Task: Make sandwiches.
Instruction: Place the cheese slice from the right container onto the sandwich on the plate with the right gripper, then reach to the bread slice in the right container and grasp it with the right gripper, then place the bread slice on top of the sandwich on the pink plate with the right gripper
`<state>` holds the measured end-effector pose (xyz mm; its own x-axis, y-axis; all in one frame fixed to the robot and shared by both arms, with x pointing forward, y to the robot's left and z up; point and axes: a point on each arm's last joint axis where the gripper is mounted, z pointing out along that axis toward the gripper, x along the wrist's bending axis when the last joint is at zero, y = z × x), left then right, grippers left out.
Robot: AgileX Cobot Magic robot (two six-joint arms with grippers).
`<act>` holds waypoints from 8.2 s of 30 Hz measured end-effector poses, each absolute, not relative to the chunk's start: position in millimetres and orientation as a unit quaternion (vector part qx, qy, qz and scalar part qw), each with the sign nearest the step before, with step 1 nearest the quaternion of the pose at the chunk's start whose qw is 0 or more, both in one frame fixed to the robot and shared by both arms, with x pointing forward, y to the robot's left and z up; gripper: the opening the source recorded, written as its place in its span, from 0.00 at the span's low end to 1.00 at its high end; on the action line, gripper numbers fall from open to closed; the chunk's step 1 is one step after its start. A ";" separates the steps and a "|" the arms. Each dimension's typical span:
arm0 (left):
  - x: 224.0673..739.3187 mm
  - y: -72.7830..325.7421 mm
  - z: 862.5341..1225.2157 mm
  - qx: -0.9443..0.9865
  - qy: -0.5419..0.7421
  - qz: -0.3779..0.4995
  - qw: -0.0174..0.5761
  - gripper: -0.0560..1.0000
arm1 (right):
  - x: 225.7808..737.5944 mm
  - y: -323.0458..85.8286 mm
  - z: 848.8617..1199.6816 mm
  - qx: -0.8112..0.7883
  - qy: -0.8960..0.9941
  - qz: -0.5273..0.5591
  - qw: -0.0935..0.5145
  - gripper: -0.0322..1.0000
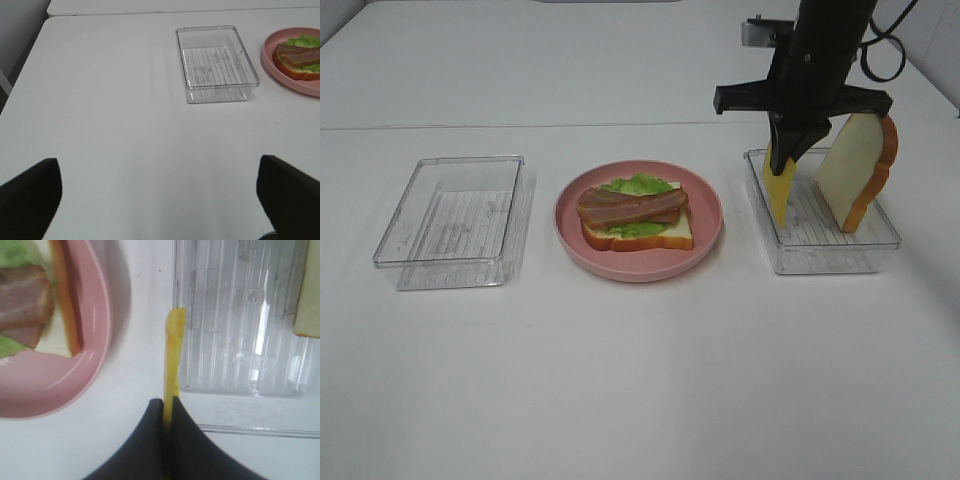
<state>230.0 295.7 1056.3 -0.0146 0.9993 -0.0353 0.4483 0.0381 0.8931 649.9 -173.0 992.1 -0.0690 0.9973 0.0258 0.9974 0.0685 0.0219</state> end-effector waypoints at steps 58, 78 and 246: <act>230.0 295.5 1056.4 0.591 0.612 0.363 0.381 0.98 | 668.6 -84.1 910.1 -0.620 -0.719 -0.241 0.205 0.05; 230.0 295.5 1056.4 0.591 0.612 0.363 0.381 0.98 | 680.1 -94.2 919.1 -0.624 -0.743 -0.205 0.127 0.05; 230.1 294.9 1056.4 0.591 0.612 0.360 0.383 0.98 | 649.7 -265.9 1066.5 -0.696 -0.654 -0.272 0.115 0.26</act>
